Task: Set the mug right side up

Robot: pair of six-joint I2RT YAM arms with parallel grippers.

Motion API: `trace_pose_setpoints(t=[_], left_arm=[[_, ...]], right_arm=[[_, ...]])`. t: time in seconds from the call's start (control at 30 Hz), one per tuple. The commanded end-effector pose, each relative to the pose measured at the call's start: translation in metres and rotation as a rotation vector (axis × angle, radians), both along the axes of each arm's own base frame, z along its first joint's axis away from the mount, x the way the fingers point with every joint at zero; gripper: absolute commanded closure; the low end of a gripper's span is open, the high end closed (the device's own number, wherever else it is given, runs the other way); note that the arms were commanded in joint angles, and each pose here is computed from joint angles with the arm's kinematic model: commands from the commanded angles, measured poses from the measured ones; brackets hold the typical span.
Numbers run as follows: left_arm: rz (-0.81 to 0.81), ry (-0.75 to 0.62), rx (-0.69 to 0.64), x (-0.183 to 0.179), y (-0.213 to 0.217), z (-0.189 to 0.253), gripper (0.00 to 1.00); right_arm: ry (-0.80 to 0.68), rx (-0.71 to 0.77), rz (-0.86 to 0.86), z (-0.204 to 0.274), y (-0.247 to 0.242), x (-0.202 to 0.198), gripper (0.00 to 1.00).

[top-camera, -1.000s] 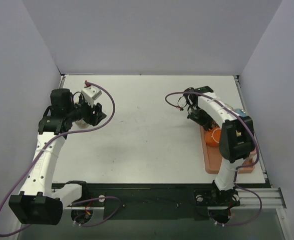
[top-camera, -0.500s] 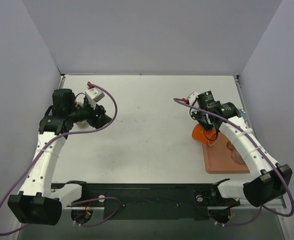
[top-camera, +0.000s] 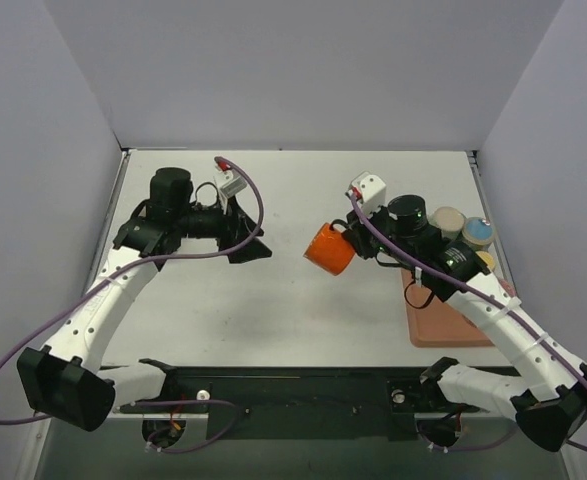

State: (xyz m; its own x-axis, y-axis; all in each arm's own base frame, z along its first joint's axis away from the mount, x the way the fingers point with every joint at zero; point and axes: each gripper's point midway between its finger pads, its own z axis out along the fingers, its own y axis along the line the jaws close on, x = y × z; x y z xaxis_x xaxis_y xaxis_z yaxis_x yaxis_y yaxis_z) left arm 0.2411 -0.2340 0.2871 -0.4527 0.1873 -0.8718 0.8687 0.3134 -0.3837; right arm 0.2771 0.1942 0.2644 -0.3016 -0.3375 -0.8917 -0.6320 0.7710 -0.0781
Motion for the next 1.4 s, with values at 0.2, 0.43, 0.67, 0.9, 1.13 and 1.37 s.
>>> trace_pose_setpoints(t=[0.2, 0.43, 0.67, 0.9, 1.13, 1.37], left_arm=[[-0.061, -0.034, -0.091, -0.005, -0.046, 0.034, 0.13], [-0.064, 0.028, 0.011, 0.001, -0.057, -0.003, 0.24], [-0.127, 0.093, -0.019, -0.012, -0.065, -0.007, 1.0], [0.222, 0.03, 0.209, 0.045, -0.022, -0.024, 1.0], [0.56, -0.098, 0.715, 0.104, 0.067, -0.079, 1.0], [0.647, -0.002, 0.883, 0.132, 0.105, -0.13, 1.0]], right_arm=[[-0.125, 0.216, 0.16, 0.064, 0.079, -0.005, 1.0], [-0.14, 0.216, 0.179, 0.065, 0.09, -0.007, 1.0], [-0.139, 0.206, 0.173, 0.061, 0.091, -0.004, 1.0], [-0.071, 0.143, 0.048, 0.025, 0.076, 0.016, 0.54], [-0.041, 0.081, -0.114, -0.004, 0.045, 0.031, 0.11], [-0.029, 0.027, -0.145, -0.017, 0.032, 0.028, 0.07]])
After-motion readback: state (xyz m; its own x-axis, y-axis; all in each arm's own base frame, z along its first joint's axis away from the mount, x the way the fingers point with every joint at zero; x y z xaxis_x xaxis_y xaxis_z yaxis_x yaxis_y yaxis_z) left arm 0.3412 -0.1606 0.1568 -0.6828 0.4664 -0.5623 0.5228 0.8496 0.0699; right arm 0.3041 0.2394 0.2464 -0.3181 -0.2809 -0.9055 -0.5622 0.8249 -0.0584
